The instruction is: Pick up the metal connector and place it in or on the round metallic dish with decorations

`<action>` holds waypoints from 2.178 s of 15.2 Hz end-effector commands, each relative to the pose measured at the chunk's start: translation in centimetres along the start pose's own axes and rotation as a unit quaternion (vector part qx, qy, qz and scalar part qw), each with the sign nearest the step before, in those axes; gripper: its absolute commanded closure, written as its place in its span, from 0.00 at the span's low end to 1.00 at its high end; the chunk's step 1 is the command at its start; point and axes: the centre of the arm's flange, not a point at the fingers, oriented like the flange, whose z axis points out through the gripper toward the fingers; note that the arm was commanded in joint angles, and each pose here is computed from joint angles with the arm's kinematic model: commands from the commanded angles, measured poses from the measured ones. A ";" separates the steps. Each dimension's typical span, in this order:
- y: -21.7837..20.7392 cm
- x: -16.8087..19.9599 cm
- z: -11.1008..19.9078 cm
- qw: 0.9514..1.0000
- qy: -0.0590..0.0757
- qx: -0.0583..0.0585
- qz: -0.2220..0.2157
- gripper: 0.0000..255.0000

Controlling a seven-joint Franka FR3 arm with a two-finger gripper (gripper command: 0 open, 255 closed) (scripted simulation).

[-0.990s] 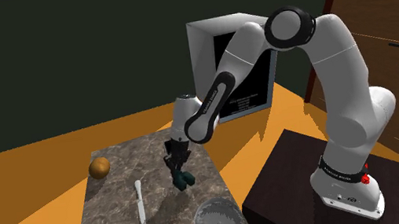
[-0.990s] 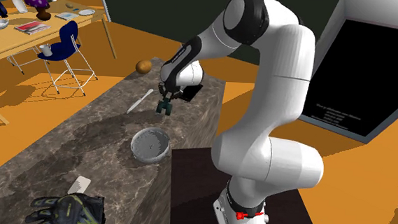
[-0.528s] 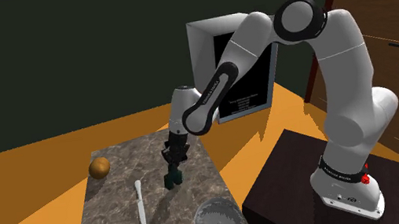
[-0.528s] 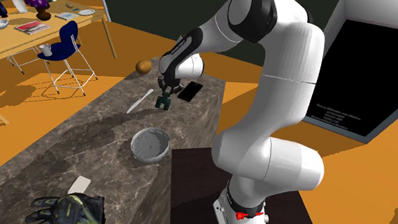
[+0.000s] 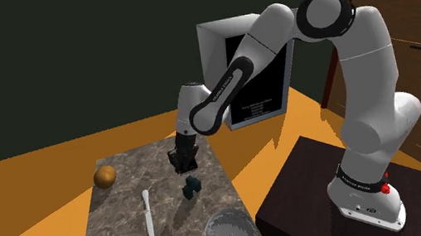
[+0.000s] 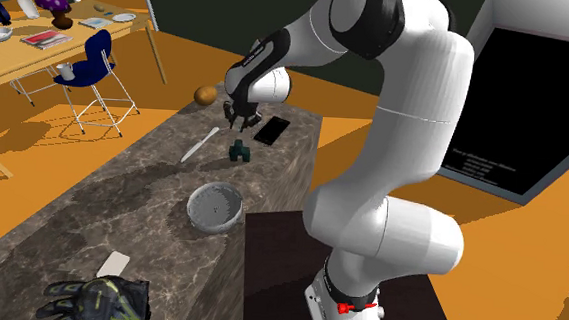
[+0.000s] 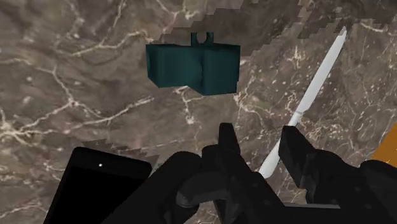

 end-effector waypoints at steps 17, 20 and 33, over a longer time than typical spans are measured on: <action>-2.4 -5.0 6.7 0.985 -0.016 -0.172 -0.015 0.00; -2.4 -5.0 6.7 0.985 -0.016 -0.172 -0.015 0.00; -3.0 -4.9 5.2 0.985 -0.016 -0.172 -0.015 1.00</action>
